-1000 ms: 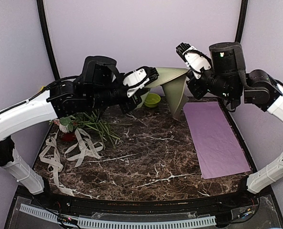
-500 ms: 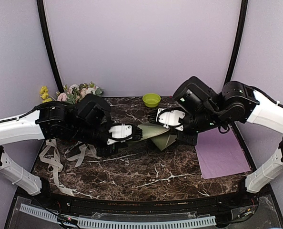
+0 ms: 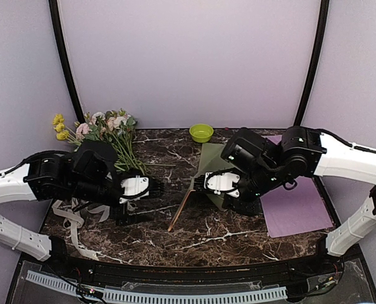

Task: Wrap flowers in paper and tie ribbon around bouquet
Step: Unfold the folded wrapping paper at the center of the board.

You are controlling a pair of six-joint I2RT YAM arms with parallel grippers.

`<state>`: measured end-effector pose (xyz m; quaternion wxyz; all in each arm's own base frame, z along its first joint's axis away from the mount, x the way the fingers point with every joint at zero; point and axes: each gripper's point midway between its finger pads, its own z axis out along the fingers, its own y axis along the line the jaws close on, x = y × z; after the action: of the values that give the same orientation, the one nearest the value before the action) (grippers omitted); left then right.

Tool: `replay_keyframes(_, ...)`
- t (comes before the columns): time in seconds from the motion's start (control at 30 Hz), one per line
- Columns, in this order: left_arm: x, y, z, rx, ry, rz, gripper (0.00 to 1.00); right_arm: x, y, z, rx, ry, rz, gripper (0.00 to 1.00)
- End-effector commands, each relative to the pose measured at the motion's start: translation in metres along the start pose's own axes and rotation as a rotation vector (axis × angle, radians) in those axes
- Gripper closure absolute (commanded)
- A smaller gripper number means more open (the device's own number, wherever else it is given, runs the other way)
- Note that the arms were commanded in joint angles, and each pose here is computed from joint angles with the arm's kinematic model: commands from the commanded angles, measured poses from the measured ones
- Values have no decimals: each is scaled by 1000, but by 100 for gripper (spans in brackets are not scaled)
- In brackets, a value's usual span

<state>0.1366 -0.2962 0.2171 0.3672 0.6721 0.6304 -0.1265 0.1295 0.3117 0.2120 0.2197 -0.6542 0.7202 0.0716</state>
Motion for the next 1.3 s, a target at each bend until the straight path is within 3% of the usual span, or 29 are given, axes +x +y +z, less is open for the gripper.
replay_keyframes(0.0, -34, 16, -15, -101, -218, 7, 15, -22, 1, 0, -12, -104, 21, 100)
replay_keyframes(0.07, -40, 20, -12, -125, -262, -12, 18, -28, 1, -3, -15, -127, 12, 100)
replay_keyframes(0.23, -48, 26, -5, -166, -348, -74, 41, -30, -3, -4, -3, -126, 5, 100)
replay_keyframes(0.47, -32, 39, 5, -285, -338, -111, 62, -32, -6, -6, 16, -139, -6, 100)
replay_keyframes(0.63, -32, 21, 17, -163, -328, -129, 51, -32, -11, -6, 38, -133, -9, 100)
replay_keyframes(0.8, -22, 32, 20, -245, -299, -147, 62, -33, -11, -7, 32, -143, -8, 100)
replay_keyframes(1.0, -23, 16, 30, -149, -301, -159, 56, -33, -14, -8, 42, -145, -4, 100)
replay_keyframes(1.27, -19, 15, 41, -141, -279, -170, 59, -33, -15, -8, 43, -150, 1, 100)
